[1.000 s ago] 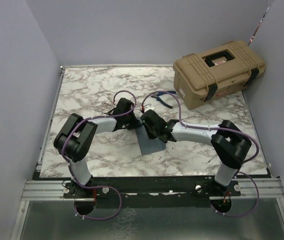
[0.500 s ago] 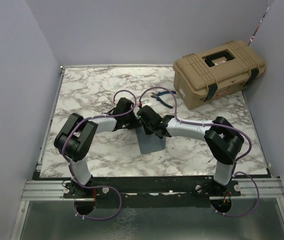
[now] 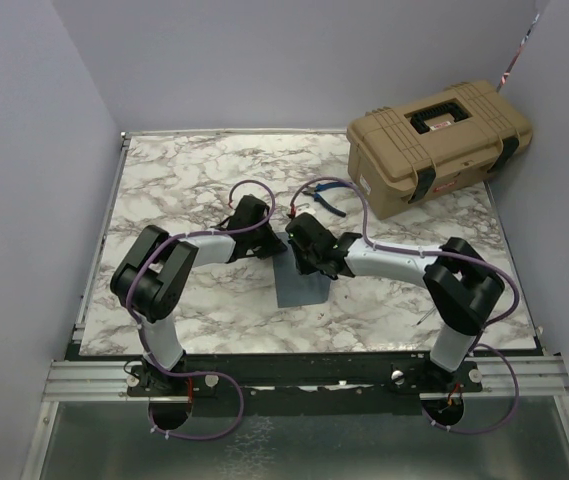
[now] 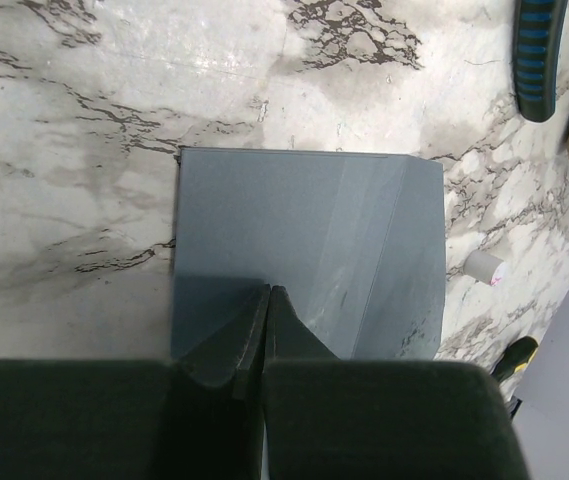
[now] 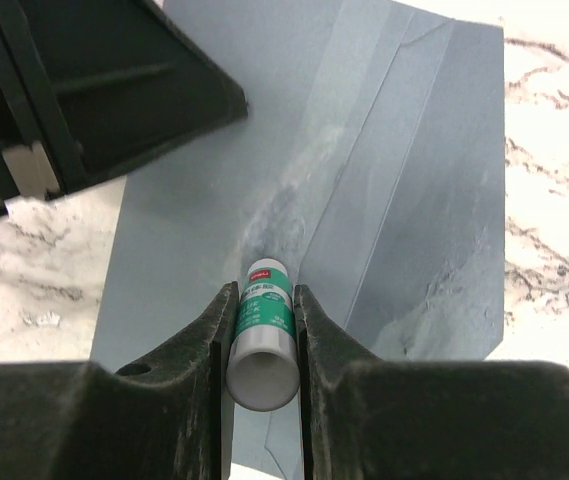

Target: Place the letter into the envelope and seal it

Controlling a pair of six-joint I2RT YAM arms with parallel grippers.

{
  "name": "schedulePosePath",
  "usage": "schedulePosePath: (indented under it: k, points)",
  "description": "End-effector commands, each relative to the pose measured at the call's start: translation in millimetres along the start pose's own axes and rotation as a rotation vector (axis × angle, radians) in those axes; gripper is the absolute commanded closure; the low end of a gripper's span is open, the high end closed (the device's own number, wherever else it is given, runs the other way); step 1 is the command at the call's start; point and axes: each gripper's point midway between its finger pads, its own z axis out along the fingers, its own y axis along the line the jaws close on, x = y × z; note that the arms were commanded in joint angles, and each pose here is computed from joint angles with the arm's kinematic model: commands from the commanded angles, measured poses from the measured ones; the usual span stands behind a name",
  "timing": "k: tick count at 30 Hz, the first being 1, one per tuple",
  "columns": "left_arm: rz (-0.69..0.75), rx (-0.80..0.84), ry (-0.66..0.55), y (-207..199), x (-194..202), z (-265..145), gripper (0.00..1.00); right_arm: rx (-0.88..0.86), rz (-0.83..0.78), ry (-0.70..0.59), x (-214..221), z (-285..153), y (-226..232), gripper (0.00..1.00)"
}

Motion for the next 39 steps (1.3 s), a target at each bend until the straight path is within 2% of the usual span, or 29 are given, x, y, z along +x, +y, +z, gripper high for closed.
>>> schedulePosePath:
  k: [1, 18, 24, 31, 39]
  points:
    - [0.001, -0.267, 0.084, 79.7, 32.8, 7.0, 1.0, -0.025, -0.025, 0.221, 61.9, -15.7, -7.8, 1.0]
    - [0.009, -0.264, 0.103, 80.8, 36.7, 8.3, 1.0, 0.152, -0.019, 0.106, 11.2, 27.6, -31.5, 1.0]
    - [0.01, -0.265, 0.101, 81.1, 36.0, 9.0, 1.0, 0.113, -0.009, 0.133, 12.4, 21.9, -25.8, 1.0]
    - [0.005, -0.275, 0.101, 84.2, 36.6, 10.4, 1.0, -0.004, 0.025, 0.24, 43.9, -6.1, -14.1, 1.0]
    - [0.0, -0.282, 0.104, 86.3, 38.0, 11.1, 1.0, -0.063, 0.013, 0.258, 44.6, -12.8, -5.3, 1.0]
